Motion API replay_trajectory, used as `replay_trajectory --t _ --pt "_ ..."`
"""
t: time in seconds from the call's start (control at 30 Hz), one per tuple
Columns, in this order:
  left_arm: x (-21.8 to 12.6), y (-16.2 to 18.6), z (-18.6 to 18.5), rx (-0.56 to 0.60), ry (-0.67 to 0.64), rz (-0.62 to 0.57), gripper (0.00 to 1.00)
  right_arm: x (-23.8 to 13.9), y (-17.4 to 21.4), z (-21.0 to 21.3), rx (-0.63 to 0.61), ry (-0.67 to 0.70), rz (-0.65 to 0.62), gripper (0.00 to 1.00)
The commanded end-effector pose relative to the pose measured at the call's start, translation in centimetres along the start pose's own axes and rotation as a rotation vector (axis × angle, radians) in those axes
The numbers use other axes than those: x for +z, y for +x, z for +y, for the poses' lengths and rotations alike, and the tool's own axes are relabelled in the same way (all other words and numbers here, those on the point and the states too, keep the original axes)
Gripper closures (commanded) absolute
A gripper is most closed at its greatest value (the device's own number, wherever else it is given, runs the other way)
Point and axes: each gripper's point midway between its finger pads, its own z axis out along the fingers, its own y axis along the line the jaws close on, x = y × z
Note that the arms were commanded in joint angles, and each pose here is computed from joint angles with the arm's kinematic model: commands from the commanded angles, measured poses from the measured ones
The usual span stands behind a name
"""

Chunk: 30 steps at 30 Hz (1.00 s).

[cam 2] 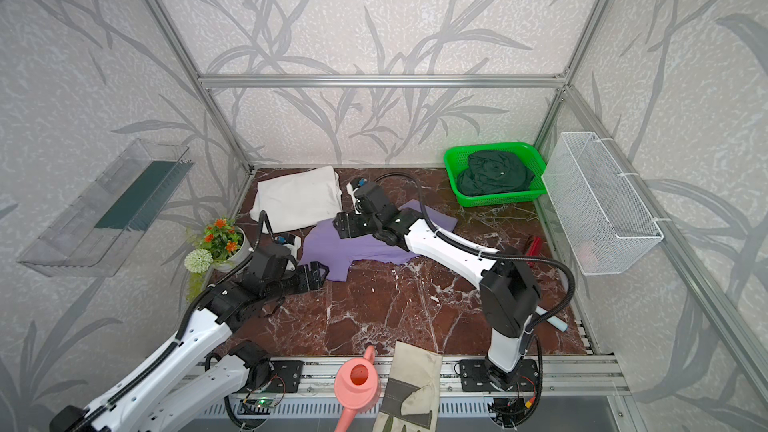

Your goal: Fold and stack the t-shirts

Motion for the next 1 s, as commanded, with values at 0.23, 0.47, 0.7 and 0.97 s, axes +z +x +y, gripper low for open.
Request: replay_trajectory --t 0.23,0.47,0.7,0.97 --pt "3.4 0.6 4.7 -0.028 -0.353 0.138 0.30 -9.4 9.5 -14.0 0.139 0.357 0.119 0.20" --pt "4.3 -2.1 10.1 -0.236 -0.454 0.058 0.31 -11.5 13.4 -16.7 0.218 0.383 0.138 0.20" --pt "6.8 -1.7 11.7 -0.275 -0.424 0.123 0.35 -12.2 13.7 -17.2 0.214 0.385 0.148 0.20" --pt "9.3 -1.3 13.0 -0.304 -0.450 0.141 0.42 -13.0 13.7 -18.7 0.260 0.408 0.145 0.20"
